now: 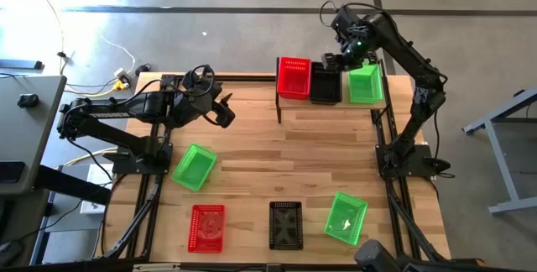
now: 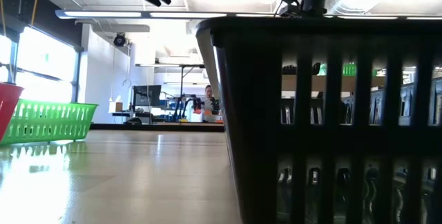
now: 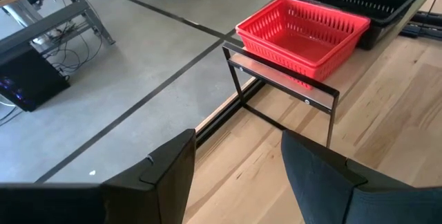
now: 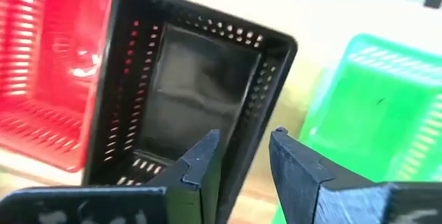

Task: Stack baskets on shelf by color
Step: Stack the bottom green bin on top of the green bin on the shelf

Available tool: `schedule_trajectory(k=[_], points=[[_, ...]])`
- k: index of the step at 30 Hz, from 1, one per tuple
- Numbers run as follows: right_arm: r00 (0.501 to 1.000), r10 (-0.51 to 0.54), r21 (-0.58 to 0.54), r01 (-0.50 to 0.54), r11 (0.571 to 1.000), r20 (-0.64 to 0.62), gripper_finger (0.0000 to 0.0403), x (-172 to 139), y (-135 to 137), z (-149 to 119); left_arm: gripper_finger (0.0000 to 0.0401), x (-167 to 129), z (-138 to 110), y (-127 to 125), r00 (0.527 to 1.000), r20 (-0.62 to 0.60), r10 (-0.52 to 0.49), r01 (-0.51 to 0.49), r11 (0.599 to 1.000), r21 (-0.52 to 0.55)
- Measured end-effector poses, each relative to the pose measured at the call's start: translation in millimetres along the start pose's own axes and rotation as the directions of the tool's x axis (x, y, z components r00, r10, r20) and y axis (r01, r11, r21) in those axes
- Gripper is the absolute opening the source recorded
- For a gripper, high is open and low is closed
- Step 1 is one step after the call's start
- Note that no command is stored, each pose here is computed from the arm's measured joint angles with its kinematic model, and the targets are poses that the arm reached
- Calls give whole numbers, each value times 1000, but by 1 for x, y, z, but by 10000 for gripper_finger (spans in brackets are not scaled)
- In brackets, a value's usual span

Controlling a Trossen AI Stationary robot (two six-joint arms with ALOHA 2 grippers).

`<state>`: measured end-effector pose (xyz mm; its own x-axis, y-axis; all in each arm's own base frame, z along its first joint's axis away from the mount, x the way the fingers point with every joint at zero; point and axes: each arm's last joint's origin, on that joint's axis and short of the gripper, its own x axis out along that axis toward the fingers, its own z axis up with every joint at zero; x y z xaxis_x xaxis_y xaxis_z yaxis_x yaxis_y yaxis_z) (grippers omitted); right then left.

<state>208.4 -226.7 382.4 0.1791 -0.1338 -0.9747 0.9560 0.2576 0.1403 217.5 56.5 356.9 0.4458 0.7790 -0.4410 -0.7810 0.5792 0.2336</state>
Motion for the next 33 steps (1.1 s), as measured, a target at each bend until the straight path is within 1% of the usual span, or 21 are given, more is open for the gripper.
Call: schedule_trajectory(k=[3,6,10,13,17,23,27,31,33], points=[[1000,-23,-22,23,999,19,110,-2,-1,-1,203,0,0,0,1000,1,0,0,1000,-4],[999,-18,-60,21,998,38,110,-8,-2,-5,203,0,0,0,1000,4,-1,1,1000,-7],[998,6,-163,4,987,64,110,-20,2,-16,203,0,1,0,1000,6,-4,4,1000,-22],[996,32,-238,-13,971,79,110,-28,11,-28,203,0,1,-1,999,-2,-35,34,998,-47],[995,64,-348,-32,937,83,110,-35,26,-45,203,0,0,-3,995,-17,-102,101,993,-60],[991,110,-492,-59,869,76,110,-43,52,-77,203,-1,-1,-6,980,-41,-196,192,977,-99],[989,125,-554,-61,830,78,110,-48,70,-101,203,-1,-2,-7,970,-61,-234,226,967,-119],[987,144,-590,-74,804,74,110,-52,85,-127,203,-1,-5,-7,961,-93,-259,249,963,-106],[986,156,-616,-85,783,62,110,-54,93,-141,203,-1,-7,-7,955,-115,-273,263,960,-98]])
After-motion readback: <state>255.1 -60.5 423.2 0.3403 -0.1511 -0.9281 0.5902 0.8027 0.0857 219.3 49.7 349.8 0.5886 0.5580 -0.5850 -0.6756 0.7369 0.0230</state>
